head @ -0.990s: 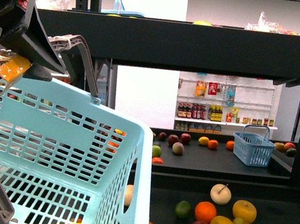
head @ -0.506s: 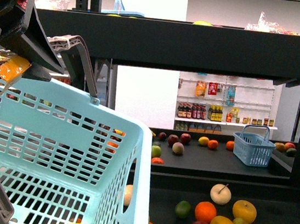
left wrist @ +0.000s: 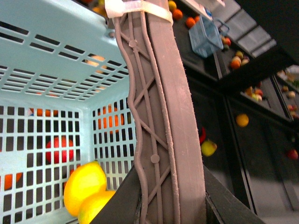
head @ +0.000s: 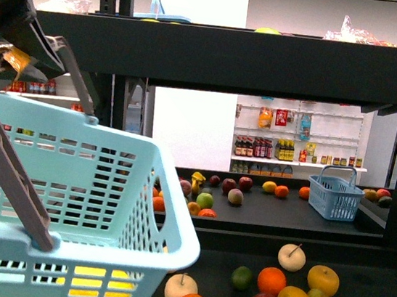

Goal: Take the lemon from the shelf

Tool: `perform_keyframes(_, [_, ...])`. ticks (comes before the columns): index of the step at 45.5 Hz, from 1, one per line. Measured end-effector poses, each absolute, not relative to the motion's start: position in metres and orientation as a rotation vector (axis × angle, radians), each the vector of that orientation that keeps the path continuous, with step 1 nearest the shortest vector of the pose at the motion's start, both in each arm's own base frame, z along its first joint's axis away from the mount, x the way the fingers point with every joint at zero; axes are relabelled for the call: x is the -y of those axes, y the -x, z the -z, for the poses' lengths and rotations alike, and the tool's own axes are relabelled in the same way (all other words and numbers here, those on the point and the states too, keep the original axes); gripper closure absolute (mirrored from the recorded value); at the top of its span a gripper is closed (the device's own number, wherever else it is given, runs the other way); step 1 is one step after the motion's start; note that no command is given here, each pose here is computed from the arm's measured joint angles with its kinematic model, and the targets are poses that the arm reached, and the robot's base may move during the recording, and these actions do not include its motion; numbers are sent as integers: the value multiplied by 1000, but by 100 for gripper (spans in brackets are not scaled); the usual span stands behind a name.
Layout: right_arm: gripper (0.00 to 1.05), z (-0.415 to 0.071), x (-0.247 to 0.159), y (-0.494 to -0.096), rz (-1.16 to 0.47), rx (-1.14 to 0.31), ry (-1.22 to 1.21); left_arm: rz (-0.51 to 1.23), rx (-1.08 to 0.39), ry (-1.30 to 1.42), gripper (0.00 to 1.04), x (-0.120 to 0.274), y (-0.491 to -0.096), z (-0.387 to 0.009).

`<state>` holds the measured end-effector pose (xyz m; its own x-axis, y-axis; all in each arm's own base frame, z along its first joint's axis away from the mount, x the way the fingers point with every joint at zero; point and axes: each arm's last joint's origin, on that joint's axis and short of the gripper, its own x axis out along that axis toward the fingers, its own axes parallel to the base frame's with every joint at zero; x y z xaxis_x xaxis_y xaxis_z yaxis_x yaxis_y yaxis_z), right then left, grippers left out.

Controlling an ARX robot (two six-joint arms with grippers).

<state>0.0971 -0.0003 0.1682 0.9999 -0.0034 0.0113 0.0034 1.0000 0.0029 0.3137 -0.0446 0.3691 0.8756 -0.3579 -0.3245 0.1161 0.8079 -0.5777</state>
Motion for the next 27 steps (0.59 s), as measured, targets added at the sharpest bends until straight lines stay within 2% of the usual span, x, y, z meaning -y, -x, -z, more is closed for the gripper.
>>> perform_keyframes(15, [8,-168,0,-97,3,11,-3,-257,-220,855,86,-32,-317,-373])
perform_keyframes(27, [8,-168,0,-97,3,11,-3,-389,-99,991,86,-67,-314,-370])
